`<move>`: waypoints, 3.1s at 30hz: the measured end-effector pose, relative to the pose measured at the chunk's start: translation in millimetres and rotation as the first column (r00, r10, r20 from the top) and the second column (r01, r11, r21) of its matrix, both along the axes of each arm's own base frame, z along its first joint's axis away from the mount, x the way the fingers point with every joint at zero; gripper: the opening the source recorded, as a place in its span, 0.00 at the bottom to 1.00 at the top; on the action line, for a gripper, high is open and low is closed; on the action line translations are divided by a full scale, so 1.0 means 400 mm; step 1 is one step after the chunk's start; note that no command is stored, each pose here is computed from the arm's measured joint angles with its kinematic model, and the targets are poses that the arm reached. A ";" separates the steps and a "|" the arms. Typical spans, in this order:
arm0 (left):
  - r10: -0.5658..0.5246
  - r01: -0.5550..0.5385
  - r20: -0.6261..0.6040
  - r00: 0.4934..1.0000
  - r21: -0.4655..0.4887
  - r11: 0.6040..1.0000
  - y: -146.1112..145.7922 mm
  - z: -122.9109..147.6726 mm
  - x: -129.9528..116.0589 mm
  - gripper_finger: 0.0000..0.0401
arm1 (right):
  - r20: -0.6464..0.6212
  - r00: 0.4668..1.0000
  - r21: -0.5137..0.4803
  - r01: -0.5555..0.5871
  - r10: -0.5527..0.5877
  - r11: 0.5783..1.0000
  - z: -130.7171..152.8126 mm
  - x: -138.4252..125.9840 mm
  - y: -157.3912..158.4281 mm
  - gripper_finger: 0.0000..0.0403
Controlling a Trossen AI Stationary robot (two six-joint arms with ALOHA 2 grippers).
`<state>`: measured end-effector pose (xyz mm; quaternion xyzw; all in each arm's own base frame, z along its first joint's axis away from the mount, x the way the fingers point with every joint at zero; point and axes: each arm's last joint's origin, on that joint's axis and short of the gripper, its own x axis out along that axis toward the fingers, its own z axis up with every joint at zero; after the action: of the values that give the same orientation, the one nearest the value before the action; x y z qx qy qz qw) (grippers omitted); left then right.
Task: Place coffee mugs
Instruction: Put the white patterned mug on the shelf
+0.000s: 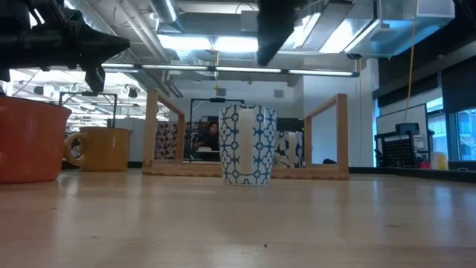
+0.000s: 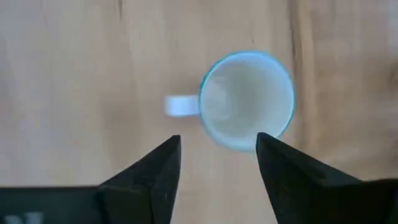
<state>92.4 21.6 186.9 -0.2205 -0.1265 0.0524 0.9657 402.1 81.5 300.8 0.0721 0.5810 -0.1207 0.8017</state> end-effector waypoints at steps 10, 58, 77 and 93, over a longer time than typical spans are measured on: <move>0.042 -0.035 0.036 0.998 -0.192 0.981 0.006 0.000 -0.001 0.01 | 0.064 0.704 0.317 0.658 -0.707 0.683 0.001 0.009 0.095 0.50; 0.039 -0.037 0.007 0.999 -0.196 0.980 0.006 -0.007 0.001 0.01 | 0.502 0.397 0.026 0.881 -0.768 0.472 -0.370 0.077 0.202 0.10; 0.039 -0.037 0.007 0.999 -0.197 0.980 0.006 -0.007 0.001 0.01 | 0.563 0.502 -0.040 0.810 -0.656 0.585 -0.250 0.166 0.111 0.10; 0.039 -0.037 0.007 0.999 -0.197 0.980 0.006 -0.007 0.001 0.01 | 0.521 0.583 -0.051 0.750 -0.623 0.659 -0.202 0.268 -0.178 0.10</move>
<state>92.7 24.1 184.2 -0.3125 -0.1301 0.0820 0.9374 509.3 10.3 220.1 0.2113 0.2771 -0.4799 0.8052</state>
